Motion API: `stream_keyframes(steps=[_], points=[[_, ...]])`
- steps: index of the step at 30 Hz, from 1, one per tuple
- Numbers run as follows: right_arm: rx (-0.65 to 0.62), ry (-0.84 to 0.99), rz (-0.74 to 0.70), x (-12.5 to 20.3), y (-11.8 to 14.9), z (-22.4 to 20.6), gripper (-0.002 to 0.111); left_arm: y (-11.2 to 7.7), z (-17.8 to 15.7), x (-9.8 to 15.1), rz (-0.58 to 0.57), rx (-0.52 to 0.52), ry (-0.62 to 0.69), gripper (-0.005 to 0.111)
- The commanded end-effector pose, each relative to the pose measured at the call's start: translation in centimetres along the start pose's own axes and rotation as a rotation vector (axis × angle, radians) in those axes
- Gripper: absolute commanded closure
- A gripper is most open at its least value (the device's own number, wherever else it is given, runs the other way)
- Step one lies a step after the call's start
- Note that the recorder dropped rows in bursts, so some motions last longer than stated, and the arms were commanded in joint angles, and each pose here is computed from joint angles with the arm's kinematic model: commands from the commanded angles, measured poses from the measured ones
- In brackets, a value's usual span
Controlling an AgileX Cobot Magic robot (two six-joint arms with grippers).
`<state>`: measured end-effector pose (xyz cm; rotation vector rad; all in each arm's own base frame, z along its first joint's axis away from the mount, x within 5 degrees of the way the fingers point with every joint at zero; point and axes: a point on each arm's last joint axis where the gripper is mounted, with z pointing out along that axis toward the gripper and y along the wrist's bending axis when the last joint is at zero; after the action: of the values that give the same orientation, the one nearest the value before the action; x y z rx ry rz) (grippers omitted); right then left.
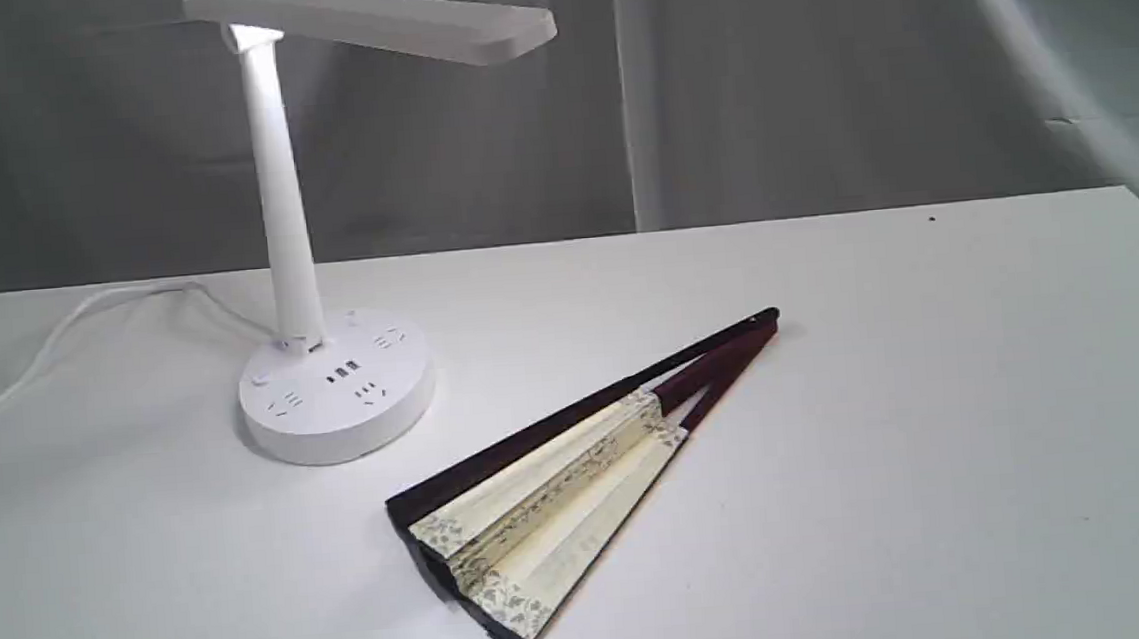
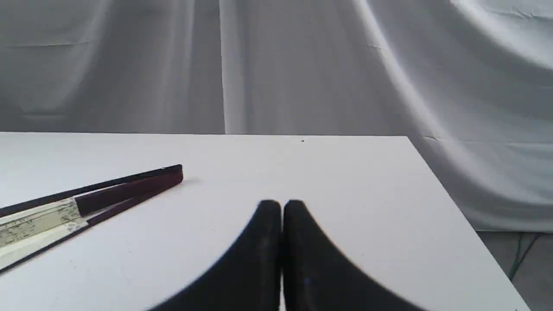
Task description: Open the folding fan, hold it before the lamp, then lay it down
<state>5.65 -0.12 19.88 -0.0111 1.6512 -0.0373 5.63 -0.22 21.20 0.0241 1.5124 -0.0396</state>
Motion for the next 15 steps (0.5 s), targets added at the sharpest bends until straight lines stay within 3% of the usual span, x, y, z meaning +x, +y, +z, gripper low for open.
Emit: stream_keyframes(steps=[1, 7, 15], points=[[-0.003, -0.064, 0.011, -0.5, 0.0, 0.0, 0.108, 0.0, 0.0, 0.1, -0.035, -0.002, -0.005, 0.107], [-0.004, -0.102, 0.017, -0.8, 0.0, -0.1, 0.108, 0.0, -0.1, -0.3, -0.109, 0.001, -0.009, 0.107], [-0.014, -0.181, 0.078, -4.2, 0.0, -1.0, 0.108, -0.2, -1.2, -5.1, -0.128, 0.015, -0.019, 0.107]])
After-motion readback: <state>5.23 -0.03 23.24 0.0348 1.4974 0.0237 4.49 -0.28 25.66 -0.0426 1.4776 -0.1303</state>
